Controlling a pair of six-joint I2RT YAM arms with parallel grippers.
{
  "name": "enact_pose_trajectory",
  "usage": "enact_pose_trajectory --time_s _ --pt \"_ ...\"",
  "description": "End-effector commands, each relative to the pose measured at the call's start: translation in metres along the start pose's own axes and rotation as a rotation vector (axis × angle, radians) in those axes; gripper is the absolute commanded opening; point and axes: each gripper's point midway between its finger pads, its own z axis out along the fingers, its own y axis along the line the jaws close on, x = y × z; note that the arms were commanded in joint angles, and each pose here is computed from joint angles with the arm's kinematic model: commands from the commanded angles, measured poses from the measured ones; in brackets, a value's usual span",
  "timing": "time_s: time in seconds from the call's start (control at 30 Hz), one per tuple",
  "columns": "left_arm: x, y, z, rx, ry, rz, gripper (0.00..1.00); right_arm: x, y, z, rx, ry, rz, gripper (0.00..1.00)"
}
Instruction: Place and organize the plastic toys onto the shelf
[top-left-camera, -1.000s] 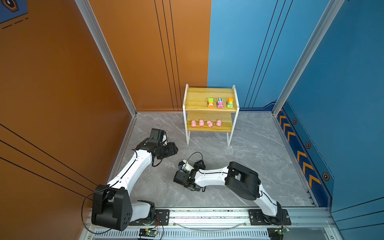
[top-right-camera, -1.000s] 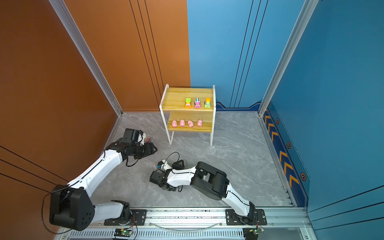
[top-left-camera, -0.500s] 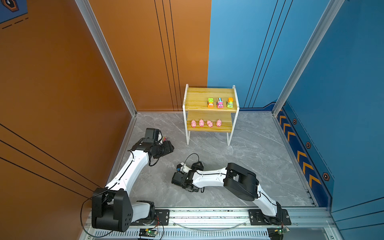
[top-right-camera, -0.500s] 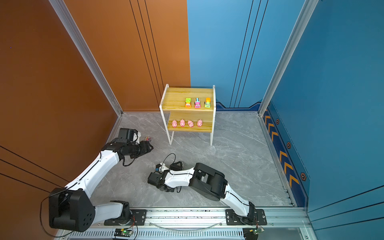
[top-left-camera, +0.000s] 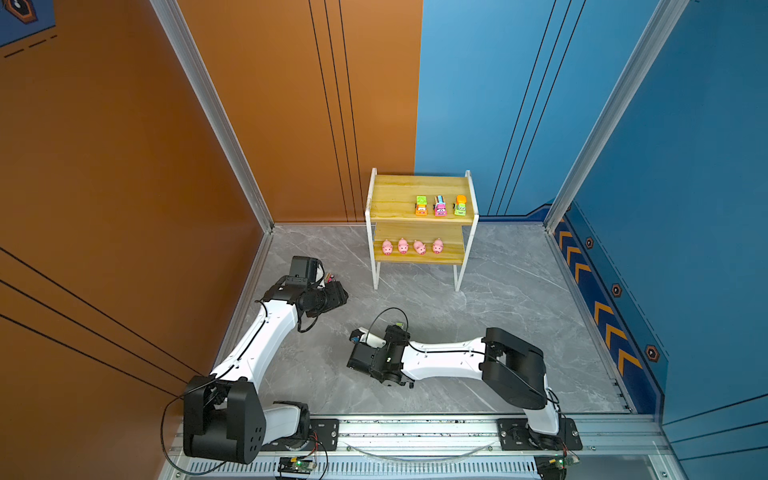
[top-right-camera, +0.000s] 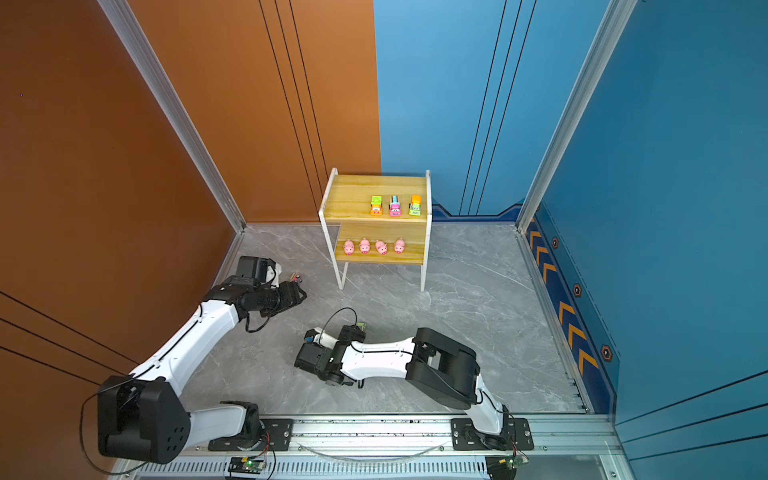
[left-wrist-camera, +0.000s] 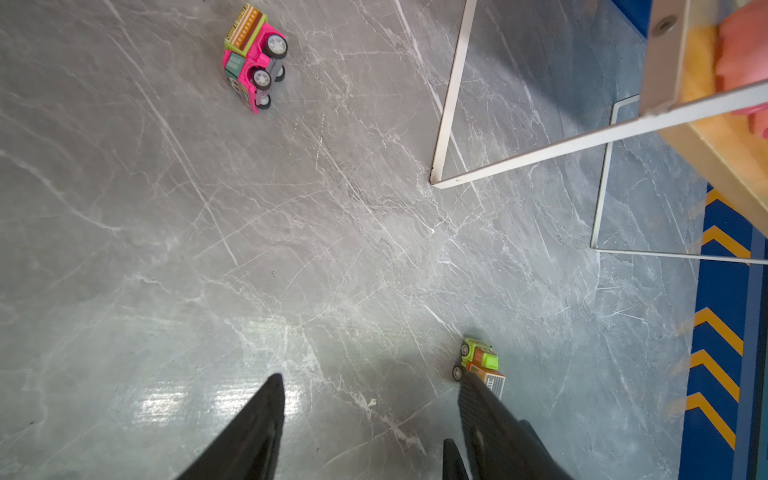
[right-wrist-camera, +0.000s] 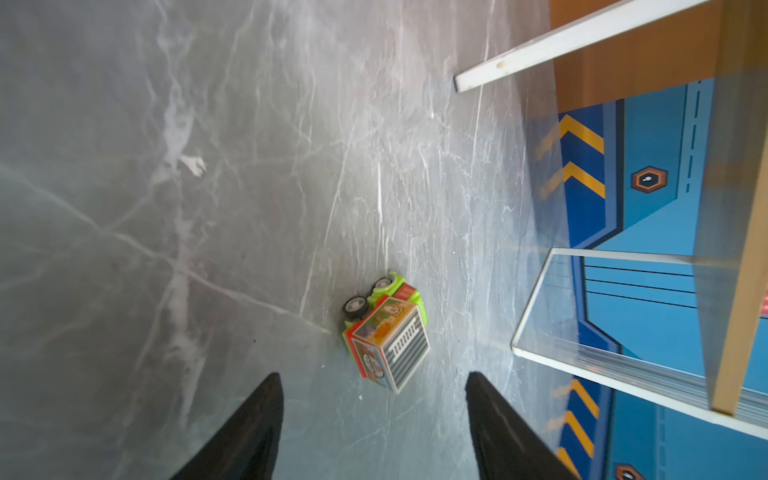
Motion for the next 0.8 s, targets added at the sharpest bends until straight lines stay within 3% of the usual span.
enact_pose_trajectory --time_s 0.0,0.17,0.27,0.53,0.77 --pt "0.002 -0.001 -0.001 0.016 -0.002 -0.004 0.68 -0.021 -0.010 -0.012 -0.094 -0.121 0.265 0.73" --pt "0.003 -0.002 0.000 0.021 0.000 -0.007 0.69 -0.016 -0.034 -0.005 -0.094 -0.189 0.667 0.75" --pt "0.003 -0.003 0.000 0.025 0.000 -0.005 0.69 -0.011 -0.033 0.005 -0.079 -0.219 0.814 0.77" --pt "0.005 -0.007 0.000 0.040 0.001 -0.001 0.70 0.015 -0.015 0.036 -0.052 -0.196 1.016 0.78" --pt "0.006 -0.009 0.000 0.046 0.002 0.002 0.70 0.042 -0.007 0.061 -0.043 -0.192 1.097 0.77"
